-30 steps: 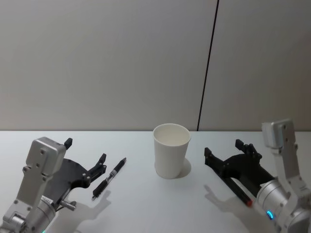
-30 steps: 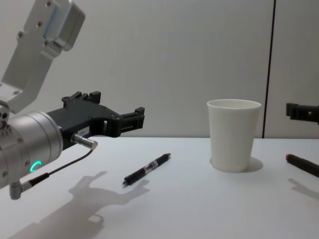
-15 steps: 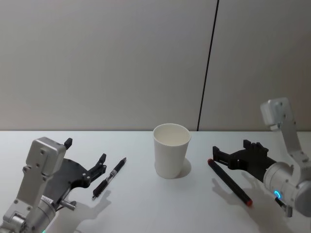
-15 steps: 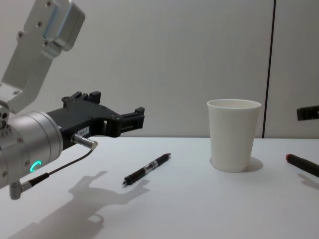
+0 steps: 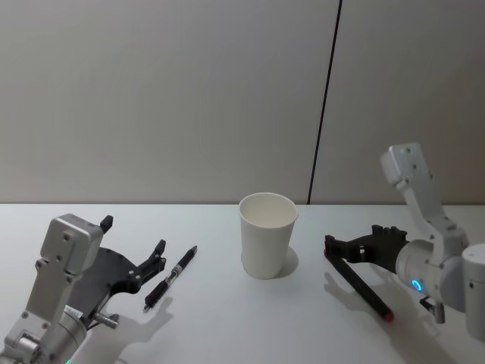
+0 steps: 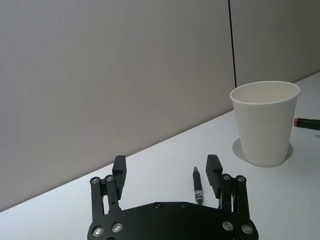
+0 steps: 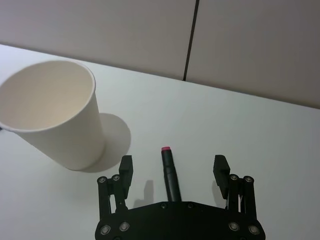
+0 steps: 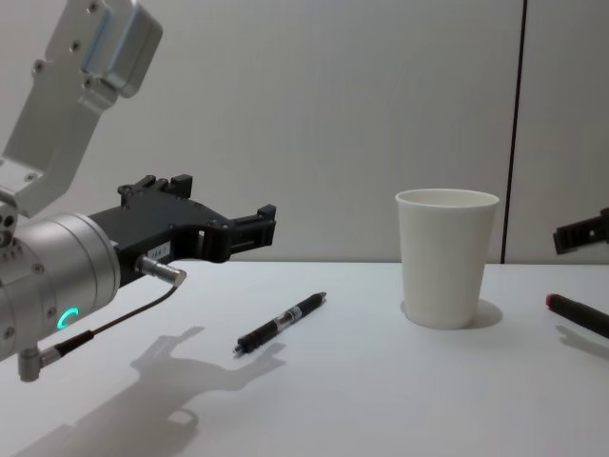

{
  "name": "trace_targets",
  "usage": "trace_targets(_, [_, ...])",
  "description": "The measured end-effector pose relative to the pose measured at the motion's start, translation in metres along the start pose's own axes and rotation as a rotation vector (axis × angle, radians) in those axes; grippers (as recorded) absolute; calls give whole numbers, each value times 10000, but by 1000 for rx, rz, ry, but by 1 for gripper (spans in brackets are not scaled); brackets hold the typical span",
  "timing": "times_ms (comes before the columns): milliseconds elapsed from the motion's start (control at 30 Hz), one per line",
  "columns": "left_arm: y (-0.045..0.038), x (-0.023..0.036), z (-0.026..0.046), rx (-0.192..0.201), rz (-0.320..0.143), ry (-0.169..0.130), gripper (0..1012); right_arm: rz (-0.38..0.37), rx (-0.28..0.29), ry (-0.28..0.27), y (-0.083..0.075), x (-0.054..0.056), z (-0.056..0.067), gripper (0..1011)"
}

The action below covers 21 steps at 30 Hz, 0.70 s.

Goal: Place the pen into the pen holder.

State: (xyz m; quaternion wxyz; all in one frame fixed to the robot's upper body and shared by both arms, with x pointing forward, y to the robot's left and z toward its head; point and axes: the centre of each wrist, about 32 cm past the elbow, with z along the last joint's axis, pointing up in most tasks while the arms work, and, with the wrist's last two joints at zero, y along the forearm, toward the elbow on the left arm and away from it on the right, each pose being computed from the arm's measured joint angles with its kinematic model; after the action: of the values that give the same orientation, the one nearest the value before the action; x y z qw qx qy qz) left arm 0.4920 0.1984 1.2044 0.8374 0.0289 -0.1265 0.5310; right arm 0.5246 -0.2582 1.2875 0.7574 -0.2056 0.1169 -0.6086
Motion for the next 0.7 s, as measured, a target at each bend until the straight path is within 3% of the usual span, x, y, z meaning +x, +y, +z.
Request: trace_targets(700, [0, 0, 0, 0, 0, 0, 1002, -38, -63, -15, 282, -42, -67, 1001])
